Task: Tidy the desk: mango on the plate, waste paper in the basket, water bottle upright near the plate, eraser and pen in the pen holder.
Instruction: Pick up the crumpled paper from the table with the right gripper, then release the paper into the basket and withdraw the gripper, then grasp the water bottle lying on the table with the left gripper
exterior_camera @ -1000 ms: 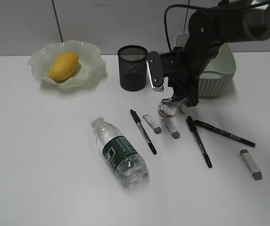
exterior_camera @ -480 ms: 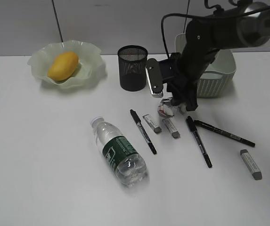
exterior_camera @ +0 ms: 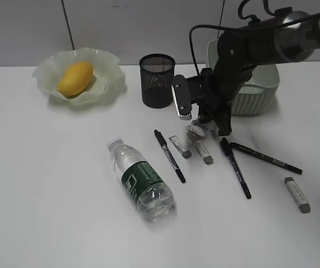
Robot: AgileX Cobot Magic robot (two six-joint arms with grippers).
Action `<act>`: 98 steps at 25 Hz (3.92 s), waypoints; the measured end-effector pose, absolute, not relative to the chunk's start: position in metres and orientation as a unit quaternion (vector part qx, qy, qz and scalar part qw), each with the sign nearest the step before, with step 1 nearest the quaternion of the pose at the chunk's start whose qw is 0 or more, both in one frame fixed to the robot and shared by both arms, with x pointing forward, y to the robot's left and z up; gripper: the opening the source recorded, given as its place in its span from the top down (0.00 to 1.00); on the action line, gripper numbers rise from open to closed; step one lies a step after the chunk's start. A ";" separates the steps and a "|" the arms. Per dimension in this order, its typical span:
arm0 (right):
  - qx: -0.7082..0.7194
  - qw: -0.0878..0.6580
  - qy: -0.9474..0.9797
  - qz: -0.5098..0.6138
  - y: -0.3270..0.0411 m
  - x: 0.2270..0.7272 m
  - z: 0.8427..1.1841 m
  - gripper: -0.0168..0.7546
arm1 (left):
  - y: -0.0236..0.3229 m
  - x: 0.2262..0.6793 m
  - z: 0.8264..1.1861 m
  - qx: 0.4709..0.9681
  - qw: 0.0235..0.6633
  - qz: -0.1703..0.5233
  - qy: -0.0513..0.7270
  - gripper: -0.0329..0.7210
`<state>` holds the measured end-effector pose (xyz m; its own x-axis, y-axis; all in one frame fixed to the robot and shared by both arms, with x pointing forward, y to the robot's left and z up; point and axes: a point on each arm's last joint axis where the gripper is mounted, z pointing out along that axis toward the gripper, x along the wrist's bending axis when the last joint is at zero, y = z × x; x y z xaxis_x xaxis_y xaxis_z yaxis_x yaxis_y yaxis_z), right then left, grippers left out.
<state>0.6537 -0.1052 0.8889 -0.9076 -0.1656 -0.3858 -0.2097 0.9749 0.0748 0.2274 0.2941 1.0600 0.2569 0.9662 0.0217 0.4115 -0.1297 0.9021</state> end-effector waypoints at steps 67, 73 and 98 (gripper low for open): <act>0.575 0.197 0.761 0.227 -0.214 0.659 1.035 0.23 | 0.298 0.228 1.060 0.674 0.402 0.349 0.513 0.28; 0.586 0.138 0.787 0.138 -0.222 0.631 1.055 0.22 | 0.298 0.228 1.060 0.674 0.402 0.349 0.513 0.28; 0.656 0.125 0.726 0.163 -0.287 0.449 1.074 0.22 | 0.298 0.228 1.060 0.674 0.402 0.348 0.513 0.28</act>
